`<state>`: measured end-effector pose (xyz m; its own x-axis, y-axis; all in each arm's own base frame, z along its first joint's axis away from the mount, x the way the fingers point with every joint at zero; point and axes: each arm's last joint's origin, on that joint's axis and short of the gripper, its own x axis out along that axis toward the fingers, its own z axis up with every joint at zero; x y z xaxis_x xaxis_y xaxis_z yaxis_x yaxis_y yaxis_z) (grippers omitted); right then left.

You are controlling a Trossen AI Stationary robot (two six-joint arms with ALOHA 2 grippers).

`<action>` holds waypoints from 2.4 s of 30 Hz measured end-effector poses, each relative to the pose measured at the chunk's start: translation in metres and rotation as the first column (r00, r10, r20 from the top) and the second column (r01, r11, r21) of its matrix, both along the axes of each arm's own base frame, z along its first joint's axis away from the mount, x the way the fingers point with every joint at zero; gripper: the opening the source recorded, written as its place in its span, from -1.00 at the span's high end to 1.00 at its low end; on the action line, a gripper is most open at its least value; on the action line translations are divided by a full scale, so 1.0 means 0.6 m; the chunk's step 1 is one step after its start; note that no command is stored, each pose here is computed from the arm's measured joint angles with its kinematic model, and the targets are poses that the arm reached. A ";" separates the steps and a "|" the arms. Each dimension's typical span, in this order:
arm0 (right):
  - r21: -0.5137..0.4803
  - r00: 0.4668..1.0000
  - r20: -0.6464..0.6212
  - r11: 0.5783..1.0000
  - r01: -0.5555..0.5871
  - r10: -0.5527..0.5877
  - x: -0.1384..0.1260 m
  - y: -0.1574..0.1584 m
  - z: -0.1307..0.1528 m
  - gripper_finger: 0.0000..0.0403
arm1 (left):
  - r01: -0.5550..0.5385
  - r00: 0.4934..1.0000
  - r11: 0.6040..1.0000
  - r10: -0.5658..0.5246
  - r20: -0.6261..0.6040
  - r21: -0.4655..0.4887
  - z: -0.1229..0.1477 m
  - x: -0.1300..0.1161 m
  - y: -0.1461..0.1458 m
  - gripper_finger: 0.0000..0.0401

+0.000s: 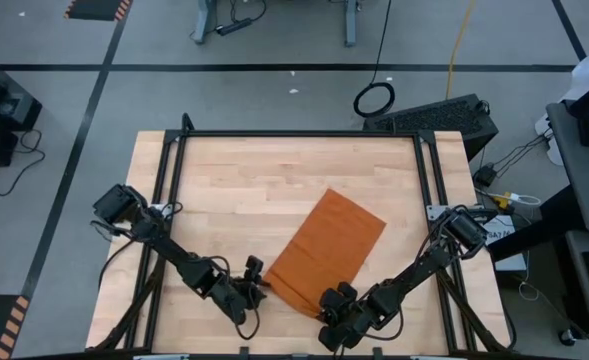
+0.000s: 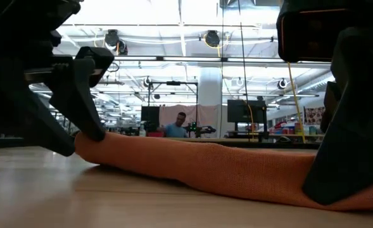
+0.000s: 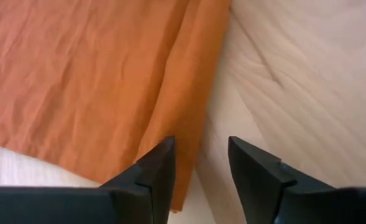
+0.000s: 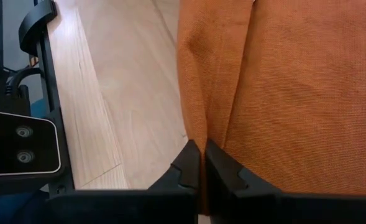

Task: Roll towel into tight, uniform cylinder
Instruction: Roll the brown towel

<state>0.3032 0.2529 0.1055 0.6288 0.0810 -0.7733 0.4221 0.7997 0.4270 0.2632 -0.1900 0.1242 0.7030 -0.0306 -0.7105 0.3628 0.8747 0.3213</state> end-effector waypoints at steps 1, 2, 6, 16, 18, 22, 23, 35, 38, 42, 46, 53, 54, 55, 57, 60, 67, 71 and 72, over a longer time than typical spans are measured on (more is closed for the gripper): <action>0.000 1.000 0.000 1.000 0.000 0.000 0.000 0.000 0.000 1.00 | 0.005 1.000 1.000 -0.005 0.000 0.007 0.000 0.000 0.000 0.25; 0.000 1.000 0.000 1.000 -0.001 0.001 0.000 0.000 0.000 1.00 | 0.009 1.000 1.000 -0.009 0.003 0.016 0.000 0.000 0.001 0.25; 0.000 1.000 -0.001 1.000 -0.002 0.002 0.000 0.000 0.000 1.00 | 0.014 1.000 0.999 -0.014 0.010 0.052 0.000 0.004 0.006 0.25; 0.009 1.000 -0.010 1.000 -0.022 0.022 0.000 0.001 0.000 1.00 | 0.006 1.000 0.996 -0.005 -0.021 0.087 -0.003 0.019 0.033 0.25; 0.011 1.000 -0.012 1.000 -0.023 0.023 0.000 0.001 0.000 1.00 | 0.022 0.999 0.996 -0.019 -0.030 0.082 -0.003 0.021 0.036 0.25; 0.011 1.000 -0.013 1.000 -0.023 0.024 0.000 0.001 0.000 1.00 | 0.048 0.999 0.994 -0.046 -0.027 0.101 -0.003 0.022 0.036 0.25; 0.011 1.000 -0.012 1.000 -0.023 0.023 0.000 0.001 0.000 1.00 | 0.055 0.998 0.993 -0.053 -0.018 0.102 -0.002 0.020 0.032 0.25; 0.012 1.000 -0.013 1.000 -0.020 0.020 0.000 0.001 0.000 1.00 | 0.104 0.992 0.983 -0.114 0.057 0.155 0.004 -0.003 -0.011 -0.08; 0.012 1.000 -0.013 1.000 -0.020 0.020 0.000 0.001 0.000 1.00 | 0.110 0.992 0.974 -0.120 0.043 0.196 -0.004 0.002 -0.006 -0.19; 0.013 1.000 -0.011 1.000 -0.020 0.020 0.000 0.001 0.000 1.00 | 0.130 0.991 0.965 -0.134 0.004 0.229 -0.024 0.011 0.003 -0.20; 0.014 1.000 -0.010 1.000 -0.020 0.020 0.000 0.001 0.000 1.00 | 0.117 0.993 0.966 -0.121 0.000 0.231 -0.032 0.018 0.008 -0.09; 0.014 0.998 -0.018 0.998 -0.064 0.064 0.000 0.002 0.000 1.00 | 0.094 0.995 0.972 -0.099 0.013 0.216 -0.034 0.025 0.014 0.42; 0.013 0.997 -0.021 0.997 -0.076 0.076 0.000 0.002 0.000 1.00 | 0.080 0.997 0.977 -0.082 0.004 0.198 -0.033 0.029 0.019 0.50; 0.014 0.996 -0.024 0.996 -0.085 0.085 0.000 0.002 0.000 1.00 | 0.067 0.998 0.982 -0.066 -0.010 0.175 -0.033 0.033 0.024 0.59; 0.010 0.994 -0.027 0.995 -0.101 0.101 0.000 0.003 0.000 1.00 | 0.059 0.997 0.991 -0.053 -0.049 0.124 -0.031 0.042 0.034 0.76; -0.003 0.993 -0.025 0.993 -0.119 0.119 0.000 0.003 0.000 1.00 | 0.065 0.991 0.997 -0.059 -0.118 0.040 -0.023 0.056 0.045 0.95; -0.074 0.979 -0.012 0.976 -0.205 0.205 0.000 0.002 0.005 0.93 | 0.008 0.934 0.989 -0.060 -0.352 -0.147 0.013 0.086 0.061 0.96; -0.169 0.969 -0.003 0.954 -0.246 0.249 -0.006 -0.003 0.020 0.74 | -0.034 0.898 0.950 -0.108 -0.426 -0.312 0.031 0.104 0.076 0.97; -0.186 0.966 -0.001 0.949 -0.253 0.257 -0.008 -0.003 0.023 0.69 | -0.054 0.896 0.932 -0.113 -0.429 -0.358 0.036 0.110 0.081 0.97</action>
